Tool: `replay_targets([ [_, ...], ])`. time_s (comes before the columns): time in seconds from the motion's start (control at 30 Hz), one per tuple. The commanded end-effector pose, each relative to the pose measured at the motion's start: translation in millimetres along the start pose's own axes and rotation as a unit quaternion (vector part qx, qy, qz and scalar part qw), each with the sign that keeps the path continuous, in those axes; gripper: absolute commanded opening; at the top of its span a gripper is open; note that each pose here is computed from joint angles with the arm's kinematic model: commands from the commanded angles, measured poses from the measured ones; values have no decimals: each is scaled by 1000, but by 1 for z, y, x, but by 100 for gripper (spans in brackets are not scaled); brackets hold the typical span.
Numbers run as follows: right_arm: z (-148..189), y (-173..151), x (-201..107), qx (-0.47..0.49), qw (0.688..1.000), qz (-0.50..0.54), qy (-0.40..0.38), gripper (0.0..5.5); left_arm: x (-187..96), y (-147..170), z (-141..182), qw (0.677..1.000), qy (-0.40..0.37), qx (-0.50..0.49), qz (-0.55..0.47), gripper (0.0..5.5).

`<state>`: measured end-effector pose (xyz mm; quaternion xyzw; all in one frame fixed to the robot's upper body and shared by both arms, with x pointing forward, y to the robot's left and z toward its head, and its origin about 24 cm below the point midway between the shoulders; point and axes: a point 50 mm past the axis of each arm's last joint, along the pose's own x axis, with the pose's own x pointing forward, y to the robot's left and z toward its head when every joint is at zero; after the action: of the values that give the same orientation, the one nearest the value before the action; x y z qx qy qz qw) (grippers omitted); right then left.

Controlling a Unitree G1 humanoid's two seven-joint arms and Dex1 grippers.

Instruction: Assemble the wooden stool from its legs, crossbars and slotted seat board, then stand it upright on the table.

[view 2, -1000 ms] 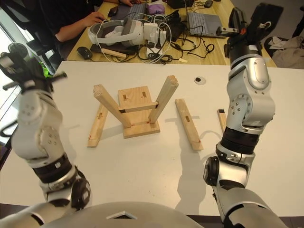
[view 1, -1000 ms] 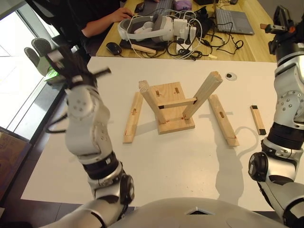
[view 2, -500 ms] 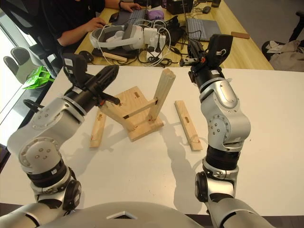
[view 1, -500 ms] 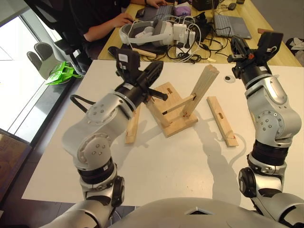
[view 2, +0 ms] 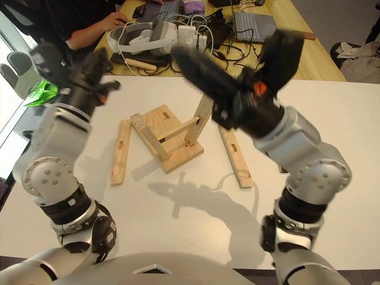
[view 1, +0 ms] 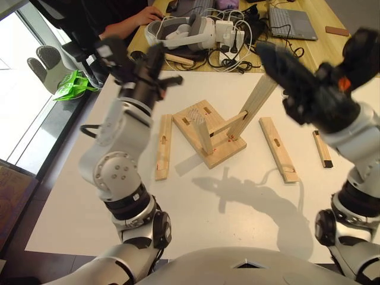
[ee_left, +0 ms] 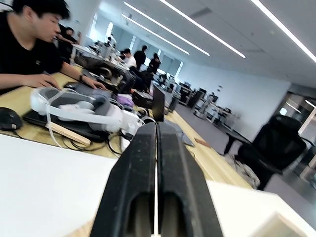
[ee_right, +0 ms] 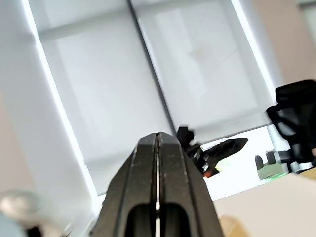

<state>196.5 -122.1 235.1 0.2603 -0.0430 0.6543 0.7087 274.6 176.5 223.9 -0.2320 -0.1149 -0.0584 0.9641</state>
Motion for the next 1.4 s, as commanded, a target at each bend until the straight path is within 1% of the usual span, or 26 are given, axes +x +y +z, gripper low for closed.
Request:
replay_targets([
  [0.03, -54, 21, -15, 55, 980, 14, 189, 0, 1, 43, 33, 988, -81, 45, 125, 4],
  [0.1, -76, 17, -19, 55, 968, -5, 246, 0, 0, 45, 29, 986, -79, 48, 136, 4],
  [0.13, -91, 6, -18, 41, 961, -37, 272, 0, 0, 43, 23, 987, -73, 47, 135, 4],
  [0.17, -106, -9, -12, 22, 957, -69, 281, 0, 0, 39, 16, 988, -64, 47, 132, 4],
  [0.27, -142, -49, 24, -15, 958, -133, 253, 0, 0, 28, -4, 991, -40, 50, 120, 4],
  [0.33, -162, -63, 51, -36, 960, -146, 238, 0, 2, 20, -15, 992, -26, 48, 110, 4],
  [0.4, -178, -73, 67, -49, 958, -162, 230, 0, 2, 14, -23, 994, -15, 50, 101, 4],
  [0.43, -184, -77, 71, -55, 957, -168, 230, 0, 1, 12, -26, 994, -12, 53, 99, 4],
  [0.5, -193, -87, 69, -94, 939, -210, 254, 0, 0, 12, -31, 993, -3, 71, 95, 4],
  [0.57, -188, -97, 59, -147, 917, -253, 271, 0, -4, 19, -35, 990, 7, 97, 99, 4],
  [0.63, -172, -105, 42, -187, 894, -301, 275, 0, -6, 30, -36, 987, 11, 120, 108, 4],
  [0.7, -151, -114, 17, -216, 861, -374, 268, 0, -7, 38, -35, 983, 12, 142, 113, 4],
  [0.77, -125, -127, -16, -245, 808, -468, 261, 0, -8, 45, -33, 980, 12, 159, 116, 4],
  [0.83, -96, -140, -52, -285, 731, -562, 263, 0, -8, 48, -34, 978, 17, 179, 110, 4],
  [0.87, -85, -142, -63, -309, 701, -586, 265, 0, -7, 47, -36, 976, 22, 191, 99, 4],
  [0.9, -80, -143, -69, -320, 686, -594, 271, 0, -4, 44, -41, 974, 37, 211, 76, 4],
  [0.93, -79, -142, -69, -320, 688, -592, 272, 0, 1, 38, -49, 970, 59, 234, 40, 4],
  [0.97, -82, -139, -63, -319, 698, -579, 275, 0, 7, 32, -57, 960, 79, 268, -1, 4],
  [1.03, -93, -131, -45, -303, 737, -539, 274, 0, 19, 21, -73, 934, 114, 326, -89, 4],
  [1.1, -102, -116, -17, -267, 797, -486, 241, 0, 40, 3, -89, 910, 151, 332, -197, 4],
  [1.17, -101, -99, 8, -232, 853, -426, 194, 0, 61, -9, -102, 898, 178, 314, -253, 4],
  [1.2, -98, -93, 16, -221, 872, -400, 175, 0, 68, -11, -107, 894, 192, 305, -267, 4],
  [1.27, -88, -85, 25, -217, 891, -371, 147, 0, 80, -18, -119, 879, 207, 311, -296, 4],
  [1.33, -74, -82, 31, -219, 900, -359, 113, 0, 85, -21, -135, 868, 237, 306, -312, 4],
  [1.4, -50, -80, 38, -260, 891, -369, 55, 0, 84, -14, -155, 850, 275, 323, -314, 4],
])
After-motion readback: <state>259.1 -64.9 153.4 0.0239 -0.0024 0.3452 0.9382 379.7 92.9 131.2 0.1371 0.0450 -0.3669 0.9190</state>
